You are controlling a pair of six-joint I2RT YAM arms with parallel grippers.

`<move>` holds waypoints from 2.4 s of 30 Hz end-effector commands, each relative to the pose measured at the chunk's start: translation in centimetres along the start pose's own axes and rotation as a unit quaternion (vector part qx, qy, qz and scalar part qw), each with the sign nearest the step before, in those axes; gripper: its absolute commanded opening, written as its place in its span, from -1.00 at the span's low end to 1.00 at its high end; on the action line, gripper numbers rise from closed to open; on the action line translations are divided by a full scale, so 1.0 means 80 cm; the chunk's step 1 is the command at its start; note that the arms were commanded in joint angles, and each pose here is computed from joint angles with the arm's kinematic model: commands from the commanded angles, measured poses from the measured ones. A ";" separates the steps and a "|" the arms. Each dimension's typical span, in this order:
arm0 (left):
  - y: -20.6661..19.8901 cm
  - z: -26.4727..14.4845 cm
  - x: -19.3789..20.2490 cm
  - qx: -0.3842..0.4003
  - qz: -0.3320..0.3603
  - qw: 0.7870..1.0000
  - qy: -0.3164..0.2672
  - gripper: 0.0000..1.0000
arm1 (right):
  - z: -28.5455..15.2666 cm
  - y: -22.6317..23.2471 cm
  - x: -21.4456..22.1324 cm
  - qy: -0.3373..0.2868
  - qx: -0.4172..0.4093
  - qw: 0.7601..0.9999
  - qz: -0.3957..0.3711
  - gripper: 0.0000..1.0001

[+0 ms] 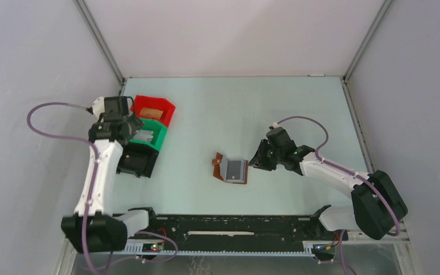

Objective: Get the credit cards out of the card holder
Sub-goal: Place the credit card in the storage box, then remove the credit card from the card holder.

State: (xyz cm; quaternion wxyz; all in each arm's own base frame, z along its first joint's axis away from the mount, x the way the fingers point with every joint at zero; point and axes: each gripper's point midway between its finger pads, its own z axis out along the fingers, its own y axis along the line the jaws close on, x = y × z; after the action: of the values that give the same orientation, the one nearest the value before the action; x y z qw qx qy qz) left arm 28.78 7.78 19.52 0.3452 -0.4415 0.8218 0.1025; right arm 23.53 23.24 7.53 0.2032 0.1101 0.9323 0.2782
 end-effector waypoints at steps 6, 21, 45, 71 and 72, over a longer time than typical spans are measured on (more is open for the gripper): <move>-0.146 -0.149 0.151 0.379 0.227 0.891 0.105 0.68 | 0.014 0.072 -0.028 -0.006 -0.071 0.997 -0.008 -0.31; -0.218 -0.210 0.356 0.501 0.273 0.764 0.300 0.55 | 0.048 0.049 -0.014 0.012 -0.024 0.999 0.046 -0.43; -0.203 -0.083 0.430 0.403 0.259 0.808 0.343 0.41 | 0.067 0.032 0.019 0.047 -0.025 0.997 0.056 -0.45; -0.202 -0.098 0.422 0.431 0.227 0.791 0.371 0.55 | 0.063 0.084 0.029 0.052 -0.104 0.993 0.025 -0.44; -0.203 -0.101 0.419 0.433 0.222 0.789 0.374 0.59 | 0.062 0.087 0.028 0.052 -0.111 0.992 0.024 -0.42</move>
State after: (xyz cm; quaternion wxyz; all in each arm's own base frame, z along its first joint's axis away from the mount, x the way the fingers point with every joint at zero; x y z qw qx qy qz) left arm 25.66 -27.55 4.11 0.1434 -0.0409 0.9297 -0.3368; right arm 23.78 30.71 5.23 0.1413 0.1077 0.9189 0.3521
